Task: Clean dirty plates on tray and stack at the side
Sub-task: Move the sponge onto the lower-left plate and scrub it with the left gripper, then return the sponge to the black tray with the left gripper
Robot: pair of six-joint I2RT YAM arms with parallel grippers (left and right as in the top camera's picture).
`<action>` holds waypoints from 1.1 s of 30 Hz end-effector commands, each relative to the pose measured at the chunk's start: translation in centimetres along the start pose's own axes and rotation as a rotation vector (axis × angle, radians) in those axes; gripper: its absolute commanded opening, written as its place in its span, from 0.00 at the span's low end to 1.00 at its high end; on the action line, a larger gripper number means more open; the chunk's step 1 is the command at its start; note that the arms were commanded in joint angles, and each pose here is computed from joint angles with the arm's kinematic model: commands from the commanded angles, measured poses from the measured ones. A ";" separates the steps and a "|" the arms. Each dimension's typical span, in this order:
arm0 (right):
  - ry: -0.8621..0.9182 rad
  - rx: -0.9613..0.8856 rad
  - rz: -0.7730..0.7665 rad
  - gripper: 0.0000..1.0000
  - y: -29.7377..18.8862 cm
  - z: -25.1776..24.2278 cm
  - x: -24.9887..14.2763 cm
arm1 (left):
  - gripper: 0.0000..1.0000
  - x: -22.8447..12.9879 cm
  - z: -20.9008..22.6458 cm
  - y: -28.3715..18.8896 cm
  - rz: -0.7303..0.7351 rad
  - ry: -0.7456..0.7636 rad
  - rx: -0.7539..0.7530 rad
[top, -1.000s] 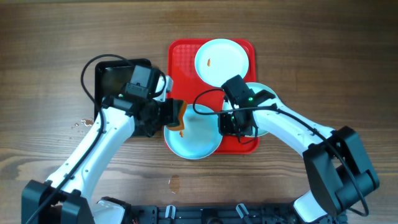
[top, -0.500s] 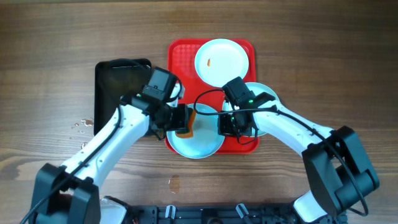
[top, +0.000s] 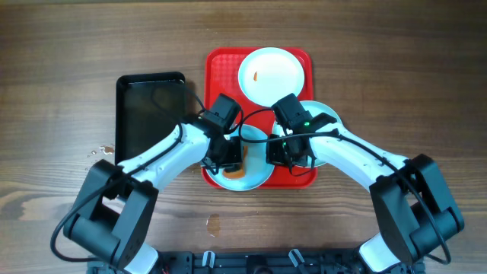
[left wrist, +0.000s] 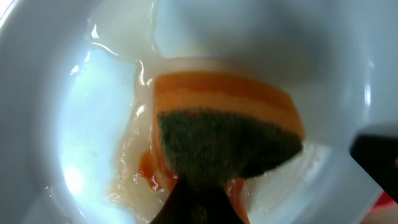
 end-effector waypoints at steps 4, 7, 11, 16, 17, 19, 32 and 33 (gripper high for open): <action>0.019 -0.052 -0.022 0.04 0.3 -0.5 0.1 | 0.04 -0.3 4.0 2.3 -0.008 0.000 0.358; 0.053 -0.076 -0.027 0.04 0.3 -0.8 0.0 | 0.04 0.0 5.0 1.8 -0.048 0.008 0.471; 0.074 -0.088 -0.031 0.04 0.3 -1.0 0.0 | 0.04 0.3 5.9 1.1 -0.089 0.018 0.583; 0.076 -0.093 -0.030 0.04 0.3 -1.1 0.0 | 0.04 0.9 6.8 0.1 -0.143 0.030 0.720; 0.079 -0.098 -0.031 0.04 0.3 -1.1 0.0 | 0.04 1.1 6.9 -0.2 -0.151 0.030 0.744; 0.096 -0.109 -0.033 0.04 0.3 -1.3 -0.1 | 0.04 1.4 6.9 -0.8 -0.166 0.033 0.778; 0.050 -0.111 -0.038 0.04 0.2 -1.3 0.0 | 0.04 2.4 4.8 -7.7 -0.347 -0.075 0.555; 0.036 -0.108 -0.041 0.04 0.2 -1.2 0.1 | 0.04 2.4 4.9 -8.4 -0.358 -0.091 0.528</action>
Point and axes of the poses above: each gripper's point midway between its finger pads, its own y axis out along the fingers, its own z axis along the line the jaws close on, x = y × z, the point moved 8 cm from there along -y, back along the fingers, and after that the axes turned 8 degrees about y, right-handed, at the moved point
